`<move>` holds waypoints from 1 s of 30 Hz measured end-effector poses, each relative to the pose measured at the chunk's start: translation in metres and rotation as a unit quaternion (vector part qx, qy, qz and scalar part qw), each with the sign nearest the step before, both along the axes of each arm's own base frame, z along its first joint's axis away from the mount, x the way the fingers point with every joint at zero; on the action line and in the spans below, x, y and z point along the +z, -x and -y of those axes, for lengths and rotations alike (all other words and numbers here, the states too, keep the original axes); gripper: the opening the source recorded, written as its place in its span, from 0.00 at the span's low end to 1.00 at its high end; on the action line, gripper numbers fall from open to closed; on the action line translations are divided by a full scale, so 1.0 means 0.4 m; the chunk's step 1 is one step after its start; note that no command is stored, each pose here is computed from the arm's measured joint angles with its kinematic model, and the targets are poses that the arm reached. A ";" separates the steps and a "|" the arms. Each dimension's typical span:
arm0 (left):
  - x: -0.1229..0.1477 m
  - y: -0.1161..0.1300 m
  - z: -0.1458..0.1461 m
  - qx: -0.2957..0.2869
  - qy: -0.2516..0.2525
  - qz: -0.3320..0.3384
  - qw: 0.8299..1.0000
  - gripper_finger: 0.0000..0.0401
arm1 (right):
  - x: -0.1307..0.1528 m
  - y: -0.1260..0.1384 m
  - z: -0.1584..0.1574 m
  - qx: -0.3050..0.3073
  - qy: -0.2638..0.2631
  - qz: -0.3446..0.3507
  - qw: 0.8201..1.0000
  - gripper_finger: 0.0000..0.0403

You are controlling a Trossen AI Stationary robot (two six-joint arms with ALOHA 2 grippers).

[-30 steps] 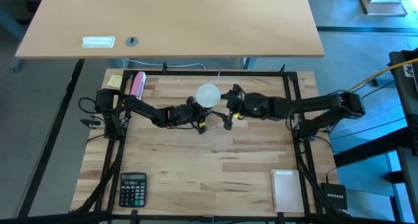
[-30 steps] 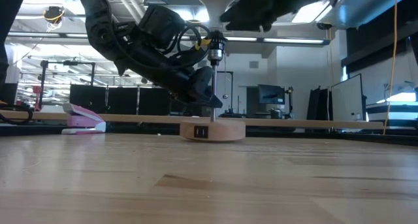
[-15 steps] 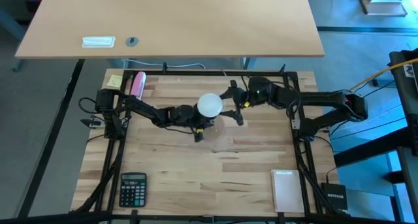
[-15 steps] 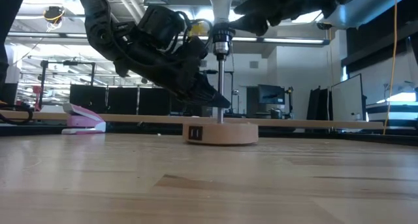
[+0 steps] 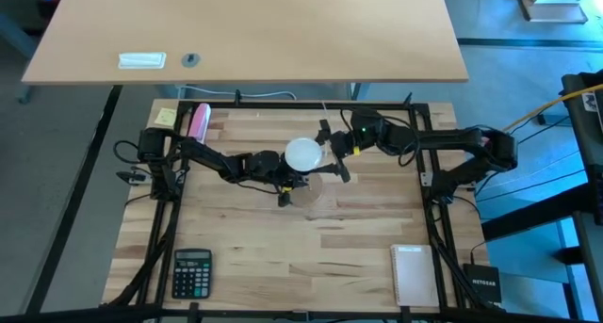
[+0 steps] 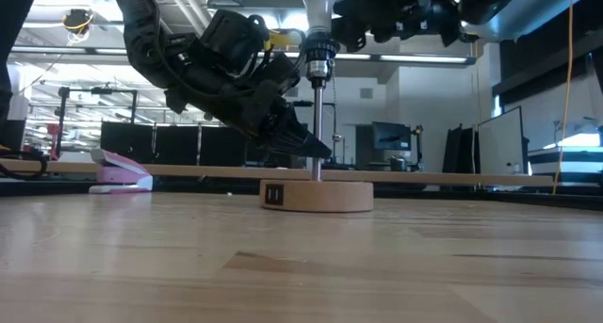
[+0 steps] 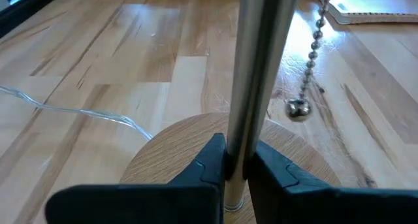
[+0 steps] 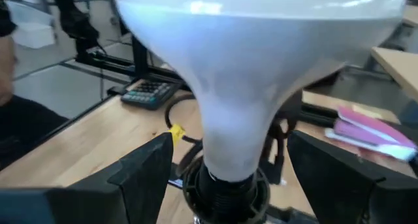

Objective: Screw lightbulb
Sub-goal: Insert the white lightbulb into the brown lamp

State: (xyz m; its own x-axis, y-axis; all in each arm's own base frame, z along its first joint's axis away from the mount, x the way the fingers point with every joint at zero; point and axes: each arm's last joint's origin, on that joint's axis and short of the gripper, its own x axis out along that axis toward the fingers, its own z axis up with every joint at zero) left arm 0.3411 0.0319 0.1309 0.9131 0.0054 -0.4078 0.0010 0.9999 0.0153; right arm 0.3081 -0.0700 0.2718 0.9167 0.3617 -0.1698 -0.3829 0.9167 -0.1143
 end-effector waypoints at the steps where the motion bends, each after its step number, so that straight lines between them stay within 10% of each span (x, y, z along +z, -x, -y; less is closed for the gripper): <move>1: 0.000 0.000 0.000 0.000 0.000 -0.001 1.000 0.07 | -0.002 -0.005 0.001 0.005 0.001 0.006 1.000 0.75; 16: -0.004 0.003 -0.008 0.004 0.002 -0.008 1.000 0.07 | -0.023 -0.038 0.005 0.028 -0.007 0.039 0.999 0.73; 30: -0.005 0.003 -0.009 0.009 0.001 -0.011 1.000 0.07 | -0.032 -0.041 0.009 -0.016 -0.007 0.021 1.000 0.37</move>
